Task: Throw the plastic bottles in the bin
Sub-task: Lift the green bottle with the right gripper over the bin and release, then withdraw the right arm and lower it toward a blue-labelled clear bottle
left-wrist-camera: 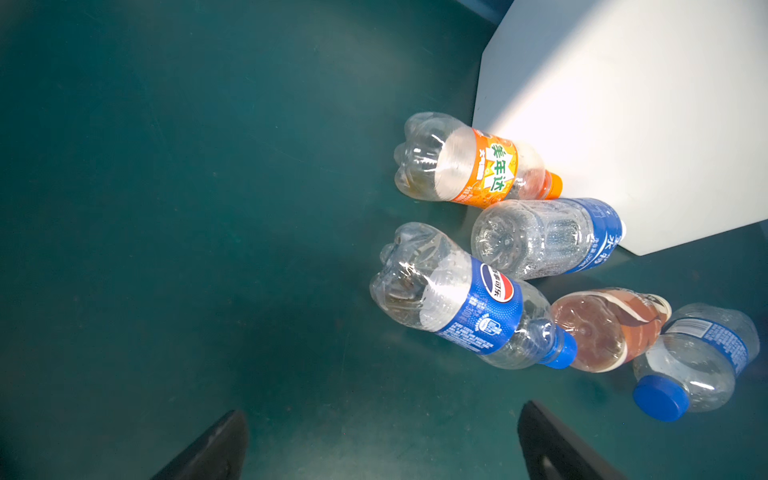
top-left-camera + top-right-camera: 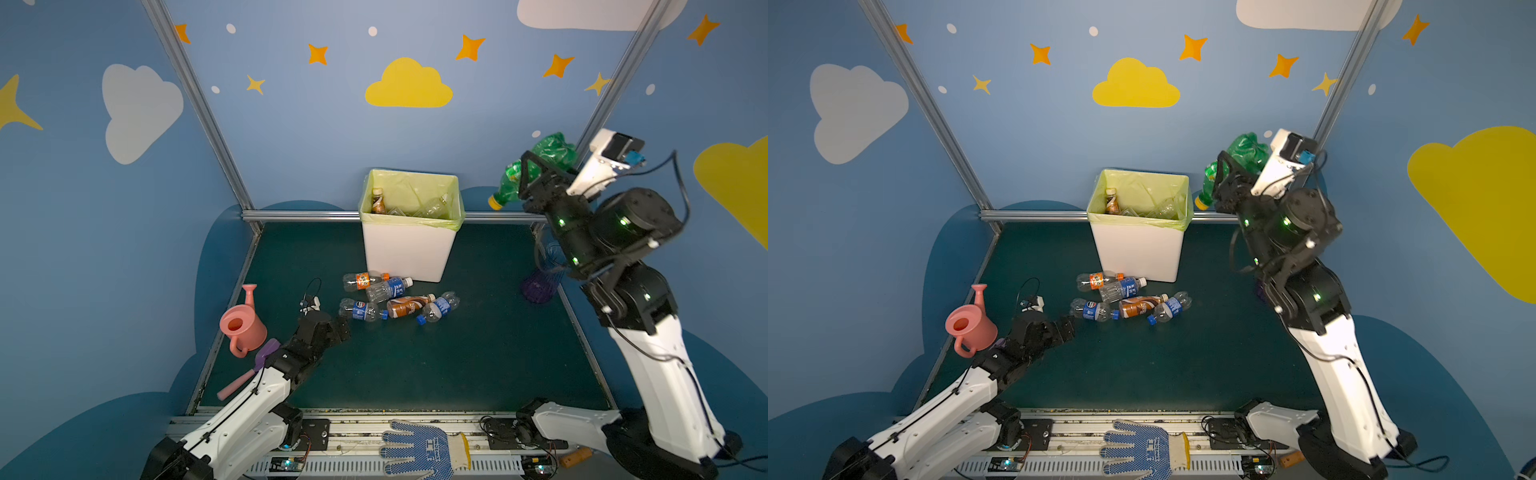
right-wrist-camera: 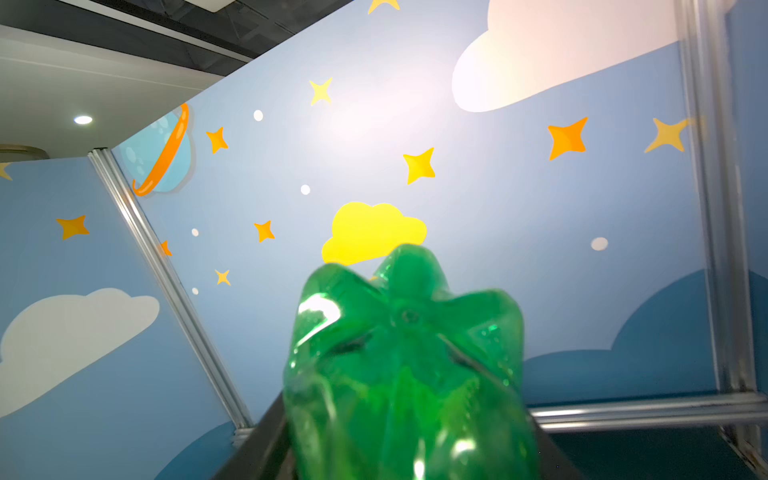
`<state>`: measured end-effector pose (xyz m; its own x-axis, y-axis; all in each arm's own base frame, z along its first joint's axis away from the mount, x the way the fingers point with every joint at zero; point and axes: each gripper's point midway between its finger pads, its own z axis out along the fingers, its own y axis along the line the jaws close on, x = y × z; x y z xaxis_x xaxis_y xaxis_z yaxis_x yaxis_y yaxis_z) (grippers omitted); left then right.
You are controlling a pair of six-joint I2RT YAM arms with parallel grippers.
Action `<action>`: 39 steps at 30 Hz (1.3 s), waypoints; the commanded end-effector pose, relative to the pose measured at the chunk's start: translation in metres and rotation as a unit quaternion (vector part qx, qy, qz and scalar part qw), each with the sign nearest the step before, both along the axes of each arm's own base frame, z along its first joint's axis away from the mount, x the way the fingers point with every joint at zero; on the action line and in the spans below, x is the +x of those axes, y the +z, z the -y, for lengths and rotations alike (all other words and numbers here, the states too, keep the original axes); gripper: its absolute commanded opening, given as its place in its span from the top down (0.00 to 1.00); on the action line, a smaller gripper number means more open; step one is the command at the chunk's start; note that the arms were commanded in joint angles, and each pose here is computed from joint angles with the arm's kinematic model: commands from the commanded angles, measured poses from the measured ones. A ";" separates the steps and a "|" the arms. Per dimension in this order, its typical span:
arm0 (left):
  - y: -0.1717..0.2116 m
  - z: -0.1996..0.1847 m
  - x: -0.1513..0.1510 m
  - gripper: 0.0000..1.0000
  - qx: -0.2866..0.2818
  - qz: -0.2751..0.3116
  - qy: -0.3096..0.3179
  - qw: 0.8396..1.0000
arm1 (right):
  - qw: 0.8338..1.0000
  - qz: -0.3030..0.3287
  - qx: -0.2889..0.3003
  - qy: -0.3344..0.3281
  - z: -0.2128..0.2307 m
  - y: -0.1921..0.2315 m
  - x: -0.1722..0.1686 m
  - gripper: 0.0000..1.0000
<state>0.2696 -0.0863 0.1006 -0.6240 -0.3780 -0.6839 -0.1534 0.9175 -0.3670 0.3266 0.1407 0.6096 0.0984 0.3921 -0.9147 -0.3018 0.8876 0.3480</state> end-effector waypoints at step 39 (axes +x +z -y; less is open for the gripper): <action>0.016 0.040 0.005 0.00 0.043 -0.002 -0.079 0.996 | 0.852 -0.498 0.158 0.027 -0.003 -0.477 -0.021 0.02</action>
